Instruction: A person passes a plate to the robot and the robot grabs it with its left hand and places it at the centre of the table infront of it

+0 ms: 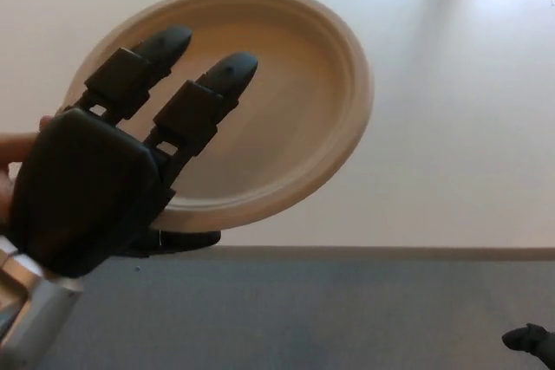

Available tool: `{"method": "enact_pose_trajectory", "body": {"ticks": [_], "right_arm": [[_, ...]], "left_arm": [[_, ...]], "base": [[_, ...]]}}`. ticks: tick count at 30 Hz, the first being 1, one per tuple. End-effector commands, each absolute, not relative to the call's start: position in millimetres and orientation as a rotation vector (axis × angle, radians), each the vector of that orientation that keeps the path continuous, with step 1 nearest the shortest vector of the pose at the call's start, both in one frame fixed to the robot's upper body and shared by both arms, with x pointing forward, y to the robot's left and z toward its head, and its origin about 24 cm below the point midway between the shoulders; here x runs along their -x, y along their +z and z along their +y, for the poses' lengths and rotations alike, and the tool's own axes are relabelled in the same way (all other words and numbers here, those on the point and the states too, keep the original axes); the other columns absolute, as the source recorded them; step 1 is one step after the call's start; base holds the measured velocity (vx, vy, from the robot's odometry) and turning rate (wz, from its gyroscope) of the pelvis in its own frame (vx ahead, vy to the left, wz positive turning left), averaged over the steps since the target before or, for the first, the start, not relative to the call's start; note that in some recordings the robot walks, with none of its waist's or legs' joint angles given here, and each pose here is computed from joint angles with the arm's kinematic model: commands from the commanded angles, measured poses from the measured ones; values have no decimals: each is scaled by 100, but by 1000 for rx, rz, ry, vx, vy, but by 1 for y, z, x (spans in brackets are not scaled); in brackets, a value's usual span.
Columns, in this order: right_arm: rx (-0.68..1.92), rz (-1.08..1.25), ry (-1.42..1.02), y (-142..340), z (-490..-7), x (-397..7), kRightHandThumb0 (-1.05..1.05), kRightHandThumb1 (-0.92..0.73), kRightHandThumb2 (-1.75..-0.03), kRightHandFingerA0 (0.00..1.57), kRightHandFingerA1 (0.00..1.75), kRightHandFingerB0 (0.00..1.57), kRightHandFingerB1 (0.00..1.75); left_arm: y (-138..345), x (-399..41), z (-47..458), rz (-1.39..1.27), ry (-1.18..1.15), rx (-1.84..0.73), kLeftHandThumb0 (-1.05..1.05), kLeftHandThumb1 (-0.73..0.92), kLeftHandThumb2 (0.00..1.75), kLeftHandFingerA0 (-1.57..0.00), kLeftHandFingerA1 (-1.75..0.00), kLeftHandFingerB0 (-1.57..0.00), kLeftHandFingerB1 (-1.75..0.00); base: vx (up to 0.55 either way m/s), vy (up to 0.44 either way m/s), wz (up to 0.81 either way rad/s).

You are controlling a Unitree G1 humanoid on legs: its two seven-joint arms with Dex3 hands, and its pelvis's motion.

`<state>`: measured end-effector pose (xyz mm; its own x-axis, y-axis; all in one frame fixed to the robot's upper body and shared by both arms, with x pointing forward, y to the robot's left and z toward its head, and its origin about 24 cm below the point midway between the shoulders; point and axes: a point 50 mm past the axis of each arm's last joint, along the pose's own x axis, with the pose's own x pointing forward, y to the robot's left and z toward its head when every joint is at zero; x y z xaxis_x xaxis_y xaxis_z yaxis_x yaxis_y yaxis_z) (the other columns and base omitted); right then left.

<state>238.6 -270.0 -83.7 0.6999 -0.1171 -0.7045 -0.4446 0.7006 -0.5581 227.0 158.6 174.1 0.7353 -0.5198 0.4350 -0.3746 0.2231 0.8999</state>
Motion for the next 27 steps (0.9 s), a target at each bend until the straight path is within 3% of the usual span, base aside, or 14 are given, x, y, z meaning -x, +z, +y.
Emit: {"method": "enact_pose_trajectory", "body": {"ticks": [1, 3, 4, 5, 6, 11, 12, 13, 15, 20, 24, 25, 26, 27], "right_arm": [[808, 814, 184, -78, -282, -241, -68, -58, -94, 28, 61, 6, 49], [811, 810, 189, -77, -280, -242, -68, -58, -94, 27, 60, 6, 49], [812, 808, 191, -77, -280, -242, -68, -58, -95, 30, 62, 5, 49], [814, 806, 193, -77, -281, -242, -68, -58, -95, 30, 62, 5, 49], [813, 814, 195, -79, -281, -239, -68, -58, -96, 30, 63, 5, 50], [810, 823, 193, -82, -281, -235, -68, -58, -96, 37, 64, 6, 49], [813, 831, 194, -84, -282, -231, -70, -59, -96, 39, 64, 7, 50], [815, 835, 194, -85, -283, -229, -70, -59, -96, 39, 64, 7, 50], [824, 835, 195, -85, -284, -228, -73, -61, -97, 42, 65, 8, 50], [820, 846, 187, -87, -286, -224, -73, -61, -98, 40, 64, 9, 50], [821, 841, 185, -86, -286, -226, -73, -61, -98, 42, 65, 9, 50], [811, 855, 189, -89, -285, -223, -69, -78, -63, 35, 54, 14, 40], [806, 847, 190, -89, -285, -222, -70, -60, -99, 42, 66, 10, 51], [807, 844, 190, -89, -285, -222, -72, -61, -98, 49, 71, 13, 52]], "left_arm": [[160, -247, 164, -747, 55, -1576, -29, 59, 63, -33, -39, -8, -28], [159, -248, 164, -757, 82, -1540, -17, 63, 58, -43, -37, -10, -32], [158, -248, 163, -761, 87, -1517, -9, 41, 88, -41, -58, -7, -46], [157, -249, 162, -766, 92, -1487, -9, 41, 88, -41, -58, -7, -46], [154, -247, 161, -772, 89, -1488, -17, 61, 60, -57, -40, -26, -35], [146, -246, 160, -807, 82, -1456, -17, 59, 58, -90, -47, -57, -38], [144, -244, 159, -822, 77, -1457, -28, 58, 60, -78, -145, -80, -49], [143, -243, 158, -832, 75, -1458, -28, 58, 60, -78, -145, -80, -49], [141, -244, 157, -864, 80, -1455, -32, 67, 56, -74, -173, -66, -102], [136, -242, 154, -881, 53, -1445, -28, 66, 56, -79, -172, -44, -117], [137, -242, 152, -896, 48, -1415, -30, 70, 57, -76, -173, -56, -116], [136, -240, 152, -921, 54, -1410, -31, 67, 59, -78, -170, -63, -102], [136, -239, 151, -913, 55, -1427, -33, 65, 59, -75, -166, -66, -92], [136, -239, 151, -915, 56, -1433, -31, 63, 59, -80, -166, -68, -88]], "base": [[0, 0, 0], [0, 0, 0], [0, 0, 0], [0, 0, 0], [0, 0, 0], [0, 0, 0], [0, 0, 0], [0, 0, 0], [0, 0, 0], [0, 0, 0], [0, 0, 0], [0, 0, 0], [0, 0, 0], [0, 0, 0]]}}
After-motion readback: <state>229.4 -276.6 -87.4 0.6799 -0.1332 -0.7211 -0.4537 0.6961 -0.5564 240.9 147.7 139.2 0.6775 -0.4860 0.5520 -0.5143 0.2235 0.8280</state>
